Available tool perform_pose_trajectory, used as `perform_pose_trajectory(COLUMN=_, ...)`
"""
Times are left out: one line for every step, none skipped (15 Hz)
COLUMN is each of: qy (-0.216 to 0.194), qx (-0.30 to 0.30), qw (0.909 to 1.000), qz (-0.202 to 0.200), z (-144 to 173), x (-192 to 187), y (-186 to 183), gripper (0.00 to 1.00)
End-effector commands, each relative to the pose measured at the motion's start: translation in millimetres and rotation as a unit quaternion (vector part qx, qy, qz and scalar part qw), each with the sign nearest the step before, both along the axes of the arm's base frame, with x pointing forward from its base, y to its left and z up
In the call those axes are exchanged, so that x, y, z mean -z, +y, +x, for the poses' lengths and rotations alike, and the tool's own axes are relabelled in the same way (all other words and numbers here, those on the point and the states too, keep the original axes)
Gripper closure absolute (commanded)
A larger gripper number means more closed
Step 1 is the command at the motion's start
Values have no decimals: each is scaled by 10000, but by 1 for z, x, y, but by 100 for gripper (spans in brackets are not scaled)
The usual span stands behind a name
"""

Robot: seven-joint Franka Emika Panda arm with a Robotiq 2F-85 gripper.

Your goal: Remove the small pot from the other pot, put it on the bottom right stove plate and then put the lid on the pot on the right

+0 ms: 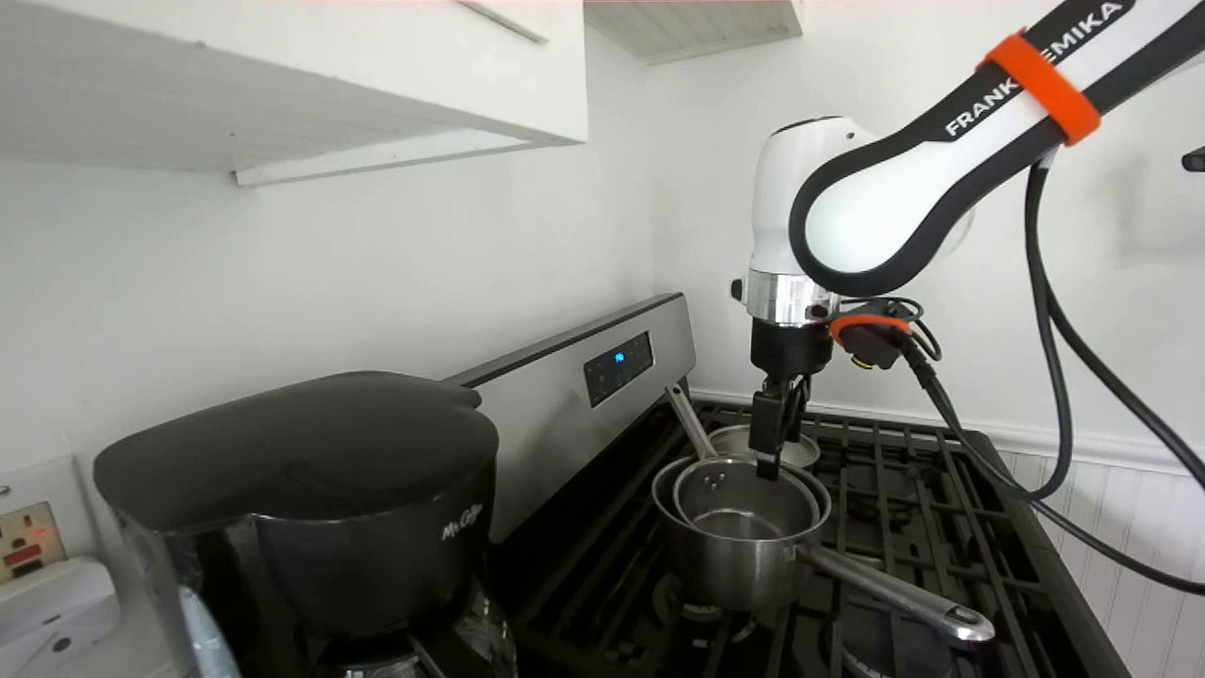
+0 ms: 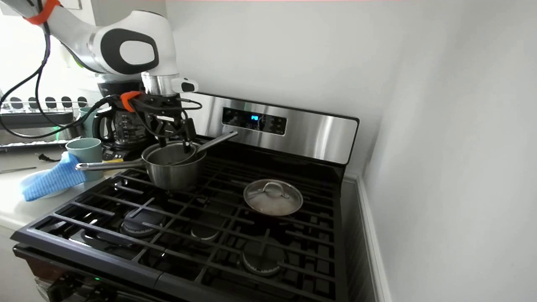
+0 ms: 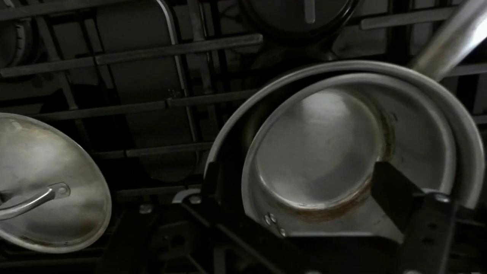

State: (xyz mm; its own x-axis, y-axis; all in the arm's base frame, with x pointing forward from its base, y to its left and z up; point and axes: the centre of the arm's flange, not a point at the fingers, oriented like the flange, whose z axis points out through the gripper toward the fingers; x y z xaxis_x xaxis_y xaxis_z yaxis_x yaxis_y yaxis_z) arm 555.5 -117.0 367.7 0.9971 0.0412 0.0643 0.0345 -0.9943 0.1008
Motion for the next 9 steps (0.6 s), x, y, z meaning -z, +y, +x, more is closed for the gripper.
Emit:
perform_pose_trajectory(qy=-253, qx=55, qw=9992, qz=315, z=17, x=16, y=-10, gripper=0)
perform_pose_trajectory(qy=-304, qx=79, qw=9988, qz=386, z=20, x=19, y=-12, gripper=0)
perform_pose_trajectory(qy=-332, qx=99, qw=9984, qz=446, z=21, x=22, y=-13, gripper=0)
perform_pose_trajectory(qy=-350, qx=112, qw=9981, qz=492, z=22, x=25, y=-15, gripper=0)
perform_pose_trajectory(qy=-343, qx=125, qw=9981, qz=506, z=23, x=27, y=-17, gripper=0)
perform_pose_trajectory(qy=-335, qx=134, qw=9980, qz=528, z=24, x=29, y=-19, gripper=0)
perform_pose_trajectory(qy=-331, qx=147, qw=9978, qz=549, z=24, x=31, y=-20, gripper=0)
perform_pose_trajectory(qy=-326, qx=156, qw=9977, qz=569, z=24, x=32, y=-21, gripper=0)
perform_pose_trajectory(qy=-328, qx=162, qw=9976, qz=593, z=25, x=33, y=-22, gripper=0)
